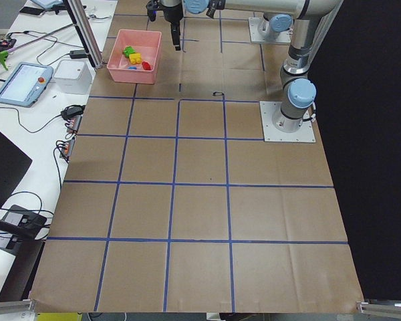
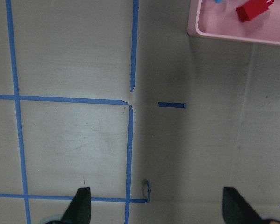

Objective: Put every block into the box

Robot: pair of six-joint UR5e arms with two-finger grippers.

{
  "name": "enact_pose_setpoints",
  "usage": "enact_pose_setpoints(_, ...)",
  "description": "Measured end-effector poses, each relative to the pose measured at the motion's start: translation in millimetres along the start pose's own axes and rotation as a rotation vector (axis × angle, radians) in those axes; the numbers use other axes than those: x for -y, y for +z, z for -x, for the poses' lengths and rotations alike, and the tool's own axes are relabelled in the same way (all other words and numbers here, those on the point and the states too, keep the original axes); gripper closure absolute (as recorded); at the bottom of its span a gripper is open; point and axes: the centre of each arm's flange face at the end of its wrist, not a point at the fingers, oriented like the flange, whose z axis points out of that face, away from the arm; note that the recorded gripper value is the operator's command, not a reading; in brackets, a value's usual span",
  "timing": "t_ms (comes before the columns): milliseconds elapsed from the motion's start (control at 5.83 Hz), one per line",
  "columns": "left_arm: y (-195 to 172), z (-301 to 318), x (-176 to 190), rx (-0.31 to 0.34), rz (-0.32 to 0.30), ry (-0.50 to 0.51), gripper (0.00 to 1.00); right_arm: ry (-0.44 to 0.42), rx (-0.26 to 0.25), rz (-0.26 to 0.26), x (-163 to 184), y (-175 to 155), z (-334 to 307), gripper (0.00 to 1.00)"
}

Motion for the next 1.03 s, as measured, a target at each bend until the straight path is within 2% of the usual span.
enact_pose_setpoints(343, -8.8, 1.1, -14.6, 0.002, -0.057, 0.013, 0.00, 0.002, 0.000, 0.000, 0.0, 0.3, -0.4, 0.00)
enact_pose_setpoints(1030, -19.2, 5.8, -23.9, 0.004, -0.068, 0.036, 0.00, 0.003, 0.001, -0.001, 0.6, 0.4, -0.4, 0.00)
